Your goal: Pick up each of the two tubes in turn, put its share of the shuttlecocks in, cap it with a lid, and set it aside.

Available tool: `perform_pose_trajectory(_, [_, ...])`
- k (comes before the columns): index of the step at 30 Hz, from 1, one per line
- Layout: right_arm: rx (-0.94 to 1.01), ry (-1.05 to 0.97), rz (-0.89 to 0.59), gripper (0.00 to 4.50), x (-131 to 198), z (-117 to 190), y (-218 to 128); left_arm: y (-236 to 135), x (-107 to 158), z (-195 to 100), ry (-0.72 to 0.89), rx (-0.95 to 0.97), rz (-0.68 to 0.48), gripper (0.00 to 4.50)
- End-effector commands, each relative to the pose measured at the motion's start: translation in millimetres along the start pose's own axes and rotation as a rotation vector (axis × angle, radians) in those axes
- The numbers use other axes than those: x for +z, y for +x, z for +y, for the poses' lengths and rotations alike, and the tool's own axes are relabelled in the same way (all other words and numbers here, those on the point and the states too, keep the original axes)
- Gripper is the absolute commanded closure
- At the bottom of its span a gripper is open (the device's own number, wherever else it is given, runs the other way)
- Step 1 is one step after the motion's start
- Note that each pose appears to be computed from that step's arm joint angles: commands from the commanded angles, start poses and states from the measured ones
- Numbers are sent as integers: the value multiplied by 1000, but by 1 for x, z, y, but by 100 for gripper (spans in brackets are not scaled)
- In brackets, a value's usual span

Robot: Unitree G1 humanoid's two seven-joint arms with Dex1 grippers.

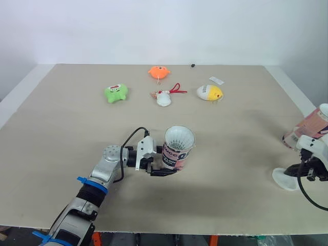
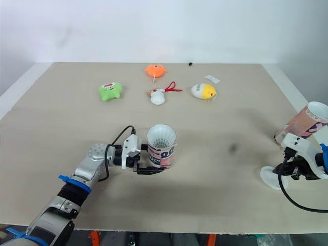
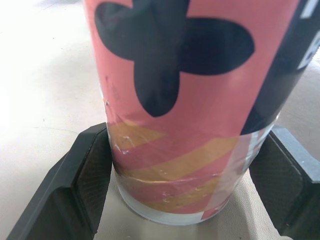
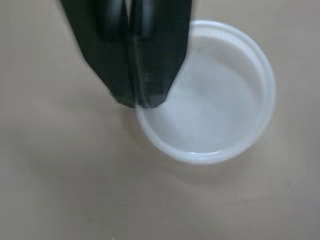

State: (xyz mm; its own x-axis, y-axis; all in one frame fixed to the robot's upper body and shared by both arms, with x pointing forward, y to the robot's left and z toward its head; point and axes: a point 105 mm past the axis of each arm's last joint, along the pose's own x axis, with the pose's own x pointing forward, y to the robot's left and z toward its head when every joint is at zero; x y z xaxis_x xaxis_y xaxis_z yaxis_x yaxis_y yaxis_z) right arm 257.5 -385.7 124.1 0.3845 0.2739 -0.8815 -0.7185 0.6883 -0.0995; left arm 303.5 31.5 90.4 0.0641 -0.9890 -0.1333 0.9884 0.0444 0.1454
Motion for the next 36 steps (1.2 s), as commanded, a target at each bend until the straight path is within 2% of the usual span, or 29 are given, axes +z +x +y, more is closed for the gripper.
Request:
perform_pose_trajectory(1, [-12,-9,-3,439,1,-3,-9,-1,15,6,44,15,-33,64])
perform_pose_trajectory(8, [-1,-51,-39,439,15,-1,-15,-1,15,6,38,13,-34,64])
perform_pose_trajectory(11, [12,-151,-196,439,64,8,-26,0,13,1,13,-18,-24,64])
perform_pose_trajectory(13, [33,-189,-252,439,83,16,-31,0,12,-1,1,-34,-19,64])
perform_pose_trajectory(17, [143,-457,-446,439,164,69,-51,3,2,-17,-56,-140,36,64])
perform_pose_trajectory(20, [185,-605,-508,439,199,98,-61,6,0,-20,-72,-174,45,64])
perform_pose_trajectory(27, [259,-961,-533,439,254,147,-76,9,1,-14,-61,-192,57,64])
perform_pose_trajectory(31, [302,-1129,-507,439,270,168,-77,9,-2,-15,-50,-203,76,64])
perform_pose_trajectory(36, [318,-1255,-475,439,282,180,-70,10,-7,-16,-25,-207,100,64])
